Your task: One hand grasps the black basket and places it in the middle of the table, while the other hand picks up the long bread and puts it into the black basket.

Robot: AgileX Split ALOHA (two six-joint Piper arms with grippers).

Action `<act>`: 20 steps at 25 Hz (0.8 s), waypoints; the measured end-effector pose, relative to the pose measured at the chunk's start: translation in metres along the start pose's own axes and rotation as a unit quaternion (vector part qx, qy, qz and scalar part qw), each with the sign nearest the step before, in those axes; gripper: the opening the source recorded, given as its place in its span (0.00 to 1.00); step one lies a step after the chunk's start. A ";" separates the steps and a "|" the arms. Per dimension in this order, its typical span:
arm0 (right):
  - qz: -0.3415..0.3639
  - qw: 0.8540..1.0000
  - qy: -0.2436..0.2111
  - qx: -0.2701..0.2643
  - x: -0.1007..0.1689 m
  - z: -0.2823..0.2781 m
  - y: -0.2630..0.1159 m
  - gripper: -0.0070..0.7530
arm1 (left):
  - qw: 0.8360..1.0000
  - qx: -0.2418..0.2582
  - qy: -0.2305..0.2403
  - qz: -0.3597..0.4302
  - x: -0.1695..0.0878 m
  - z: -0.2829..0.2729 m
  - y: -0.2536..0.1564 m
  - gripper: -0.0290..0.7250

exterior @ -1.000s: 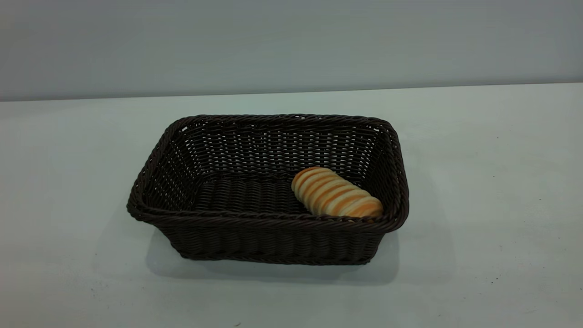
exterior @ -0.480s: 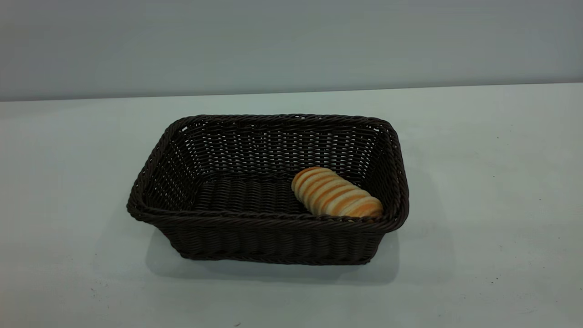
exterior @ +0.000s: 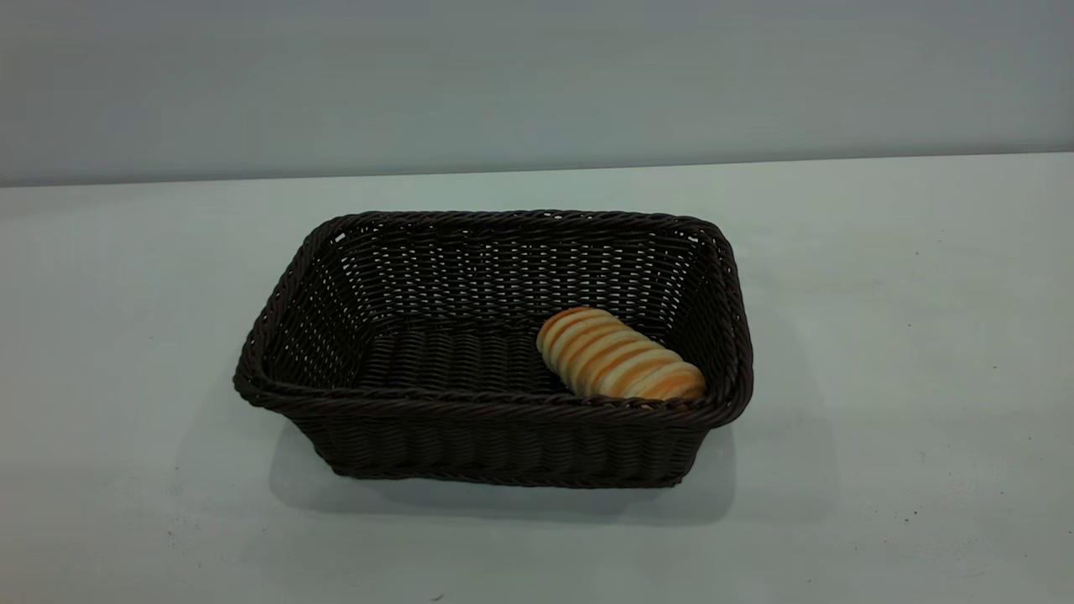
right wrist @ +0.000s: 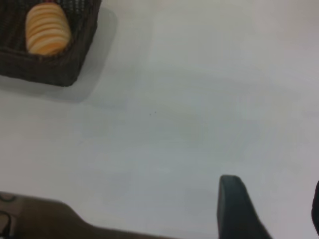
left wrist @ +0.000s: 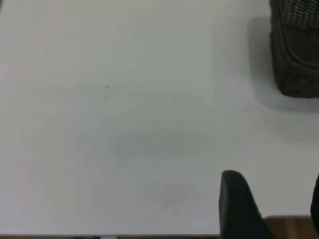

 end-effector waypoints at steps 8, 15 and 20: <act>0.005 1.000 -0.006 -0.002 -0.001 0.000 0.000 0.47 | 1.000 0.001 0.001 -0.001 0.000 0.000 0.000 0.60; 0.030 0.999 -0.037 -0.011 -0.005 0.000 0.002 0.47 | 1.000 0.001 0.001 -0.001 0.000 0.000 0.000 0.60; 0.037 0.998 -0.047 -0.013 -0.007 0.000 0.002 0.47 | 1.000 0.001 0.001 -0.001 0.000 0.000 0.000 0.60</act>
Point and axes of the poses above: a point on each arm's last joint axis where the gripper is mounted, z pointing out along that axis toward the gripper, x along the wrist's bending axis when the last joint is at zero, y = z × x, the point moved 6 cm from there along z, pointing out along that axis toward the gripper, and after that the axes turned 15 degrees about z, right-handed, at the moved point
